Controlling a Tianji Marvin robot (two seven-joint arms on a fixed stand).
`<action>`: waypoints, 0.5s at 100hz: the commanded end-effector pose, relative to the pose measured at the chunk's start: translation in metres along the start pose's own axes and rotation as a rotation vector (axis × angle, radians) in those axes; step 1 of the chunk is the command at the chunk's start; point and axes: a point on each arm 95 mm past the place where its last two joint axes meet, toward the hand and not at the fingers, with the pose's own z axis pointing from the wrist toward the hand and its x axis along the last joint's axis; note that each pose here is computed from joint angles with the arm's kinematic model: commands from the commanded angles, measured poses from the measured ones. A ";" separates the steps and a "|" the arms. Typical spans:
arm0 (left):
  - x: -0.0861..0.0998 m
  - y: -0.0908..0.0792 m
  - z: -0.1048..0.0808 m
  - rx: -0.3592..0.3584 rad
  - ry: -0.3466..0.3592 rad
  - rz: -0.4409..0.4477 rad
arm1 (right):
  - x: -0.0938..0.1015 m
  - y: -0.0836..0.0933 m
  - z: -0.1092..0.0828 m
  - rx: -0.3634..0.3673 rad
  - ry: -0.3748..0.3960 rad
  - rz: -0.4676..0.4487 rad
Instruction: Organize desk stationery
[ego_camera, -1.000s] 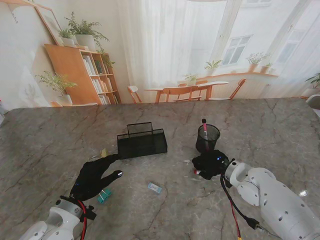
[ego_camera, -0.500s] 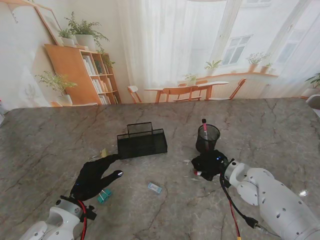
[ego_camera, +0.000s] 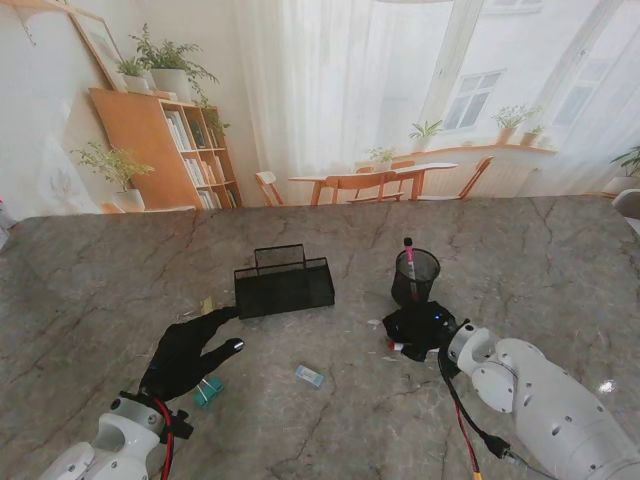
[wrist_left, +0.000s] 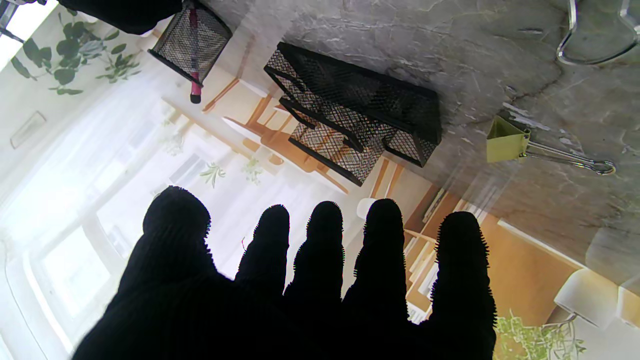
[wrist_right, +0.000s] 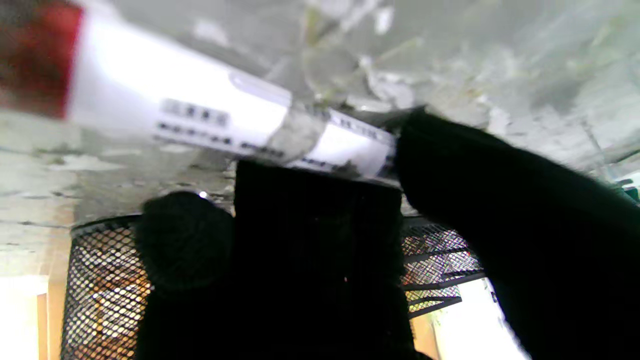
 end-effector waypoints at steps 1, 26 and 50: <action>0.002 0.002 -0.002 -0.001 0.004 -0.009 | 0.010 -0.028 -0.009 0.072 0.005 0.023; 0.003 0.000 -0.004 0.011 0.012 -0.008 | 0.017 -0.018 -0.009 0.004 -0.033 0.064; 0.003 0.000 -0.005 0.019 0.011 -0.007 | 0.019 -0.003 -0.016 -0.060 -0.087 0.093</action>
